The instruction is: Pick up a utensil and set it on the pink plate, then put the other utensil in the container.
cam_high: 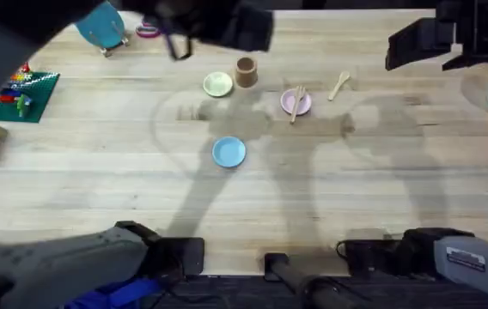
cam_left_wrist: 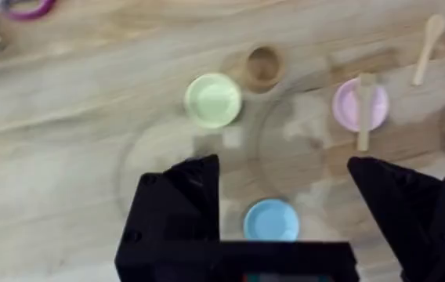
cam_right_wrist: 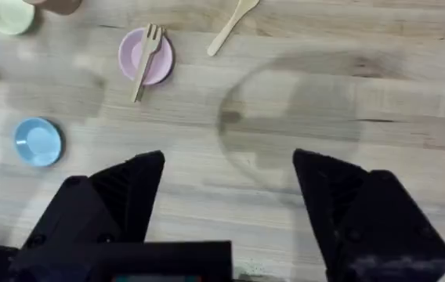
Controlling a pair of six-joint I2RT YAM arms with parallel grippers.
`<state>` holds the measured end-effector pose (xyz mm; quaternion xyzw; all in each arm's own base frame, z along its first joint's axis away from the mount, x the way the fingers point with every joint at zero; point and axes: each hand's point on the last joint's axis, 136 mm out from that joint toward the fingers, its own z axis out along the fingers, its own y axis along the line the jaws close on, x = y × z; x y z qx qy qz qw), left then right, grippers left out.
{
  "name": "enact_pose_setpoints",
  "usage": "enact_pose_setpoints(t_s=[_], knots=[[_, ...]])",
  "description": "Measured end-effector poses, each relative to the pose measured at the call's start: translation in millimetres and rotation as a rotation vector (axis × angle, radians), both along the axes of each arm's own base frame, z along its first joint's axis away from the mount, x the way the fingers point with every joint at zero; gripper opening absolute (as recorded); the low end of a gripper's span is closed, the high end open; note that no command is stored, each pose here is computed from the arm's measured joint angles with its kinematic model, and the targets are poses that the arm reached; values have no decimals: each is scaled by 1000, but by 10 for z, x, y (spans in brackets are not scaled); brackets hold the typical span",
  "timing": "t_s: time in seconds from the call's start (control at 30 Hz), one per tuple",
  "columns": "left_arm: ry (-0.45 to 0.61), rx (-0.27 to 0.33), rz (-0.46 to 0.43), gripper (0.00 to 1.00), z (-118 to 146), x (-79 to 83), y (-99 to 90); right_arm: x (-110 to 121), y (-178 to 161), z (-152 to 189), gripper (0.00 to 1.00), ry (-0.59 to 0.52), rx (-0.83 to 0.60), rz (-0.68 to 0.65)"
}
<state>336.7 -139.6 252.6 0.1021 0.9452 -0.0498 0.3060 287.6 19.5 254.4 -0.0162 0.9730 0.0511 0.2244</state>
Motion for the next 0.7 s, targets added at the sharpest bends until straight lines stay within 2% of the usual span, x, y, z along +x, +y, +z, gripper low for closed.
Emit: enact_pose_setpoints(t_s=[0.17, 0.27, 0.47, 0.6, 0.7], knots=[[-38, -11, 76, 993, 35, -214, 369, 0, 0, 1, 996, 0, 0, 0], [-107, -39, 104, 993, 177, -325, 506, 1, 0, 1, 996, -1, 0, 0], [-252, -100, 130, 993, 465, -525, 674, 1, 1, 0, 996, 0, 0, 0], [-252, -102, 123, 993, 397, -581, 721, 8, 0, -13, 996, 5, 0, 0], [-231, -91, 79, 992, 282, -567, 720, 18, 1, -31, 997, 12, 0, 0]])
